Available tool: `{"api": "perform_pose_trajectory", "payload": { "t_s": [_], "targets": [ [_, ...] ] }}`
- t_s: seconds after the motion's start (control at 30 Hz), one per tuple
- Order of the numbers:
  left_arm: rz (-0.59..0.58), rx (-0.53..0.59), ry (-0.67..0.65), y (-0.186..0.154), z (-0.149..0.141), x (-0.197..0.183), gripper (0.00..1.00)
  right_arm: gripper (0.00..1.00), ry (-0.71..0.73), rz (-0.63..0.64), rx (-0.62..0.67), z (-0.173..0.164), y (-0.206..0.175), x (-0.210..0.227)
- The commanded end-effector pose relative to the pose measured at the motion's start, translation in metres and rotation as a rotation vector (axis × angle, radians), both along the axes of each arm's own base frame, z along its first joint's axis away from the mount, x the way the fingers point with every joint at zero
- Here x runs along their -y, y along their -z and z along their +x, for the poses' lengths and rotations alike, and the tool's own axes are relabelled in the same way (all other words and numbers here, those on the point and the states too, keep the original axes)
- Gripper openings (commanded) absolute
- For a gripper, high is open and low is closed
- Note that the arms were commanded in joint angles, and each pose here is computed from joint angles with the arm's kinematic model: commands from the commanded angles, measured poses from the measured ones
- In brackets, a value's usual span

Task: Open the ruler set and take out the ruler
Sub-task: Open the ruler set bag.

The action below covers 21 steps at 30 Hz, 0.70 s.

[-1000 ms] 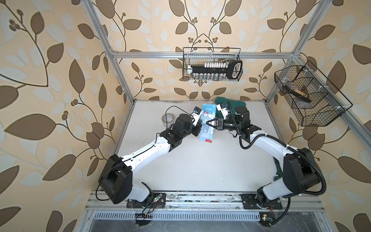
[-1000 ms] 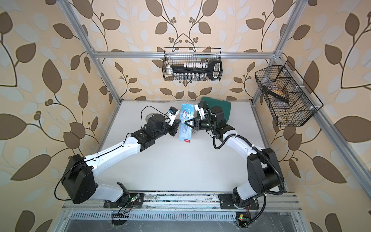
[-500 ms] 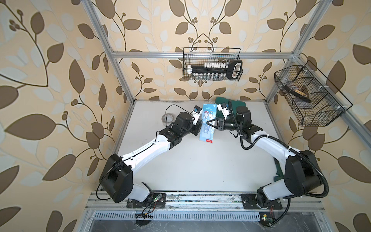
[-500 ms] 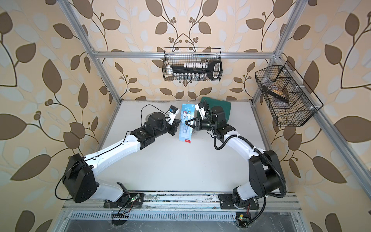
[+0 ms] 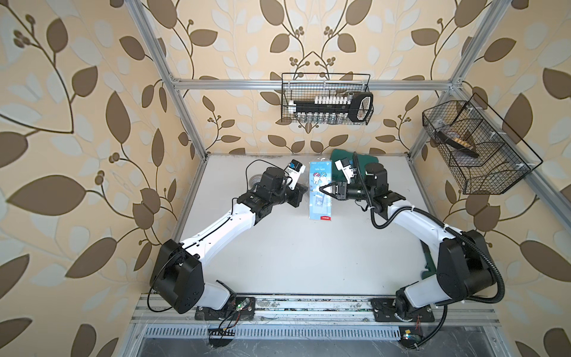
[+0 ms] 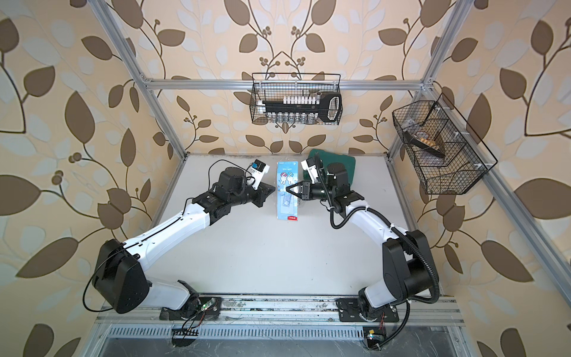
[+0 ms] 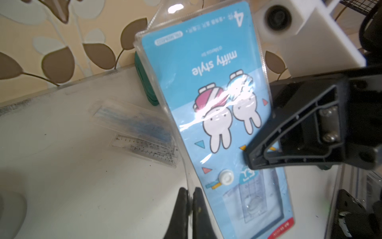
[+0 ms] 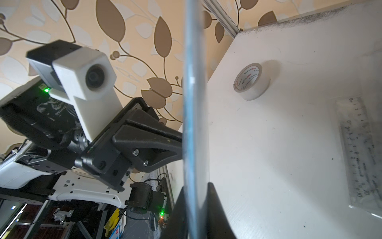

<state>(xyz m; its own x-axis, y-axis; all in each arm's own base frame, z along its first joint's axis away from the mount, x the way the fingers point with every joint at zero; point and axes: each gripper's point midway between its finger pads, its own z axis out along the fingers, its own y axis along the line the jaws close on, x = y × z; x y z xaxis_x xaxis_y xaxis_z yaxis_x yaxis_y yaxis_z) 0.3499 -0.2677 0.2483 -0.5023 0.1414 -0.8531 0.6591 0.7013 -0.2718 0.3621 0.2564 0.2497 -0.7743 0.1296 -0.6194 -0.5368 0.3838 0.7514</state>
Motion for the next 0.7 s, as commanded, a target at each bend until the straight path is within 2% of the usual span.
{"api": "perform_pose_trajectory", "payload": {
  "t_s": [0.0, 0.33, 0.43, 0.57, 0.67],
  "targets": [
    [-0.092, -0.003, 0.062, -0.036, -0.014, 0.002, 0.00, 0.24, -0.014, 0.019, 0.059, 0.008, -0.015, -0.003],
    [-0.138, -0.031, 0.076, -0.042, -0.019, -0.003, 0.00, 0.34, -0.015, 0.024, 0.037, 0.011, -0.007, -0.003],
    [-0.136, -0.054, 0.071, -0.041, -0.021, -0.004, 0.00, 0.44, -0.008, 0.010, 0.028, 0.011, -0.002, -0.002],
    [-0.125, -0.085, 0.048, -0.038, -0.022, -0.008, 0.00, 0.66, 0.034, -0.059, 0.019, 0.014, 0.010, 0.006],
    [-0.127, -0.110, 0.037, -0.037, -0.024, -0.009, 0.00, 0.74, 0.068, -0.106, 0.015, 0.017, 0.016, 0.015]
  ]
}}
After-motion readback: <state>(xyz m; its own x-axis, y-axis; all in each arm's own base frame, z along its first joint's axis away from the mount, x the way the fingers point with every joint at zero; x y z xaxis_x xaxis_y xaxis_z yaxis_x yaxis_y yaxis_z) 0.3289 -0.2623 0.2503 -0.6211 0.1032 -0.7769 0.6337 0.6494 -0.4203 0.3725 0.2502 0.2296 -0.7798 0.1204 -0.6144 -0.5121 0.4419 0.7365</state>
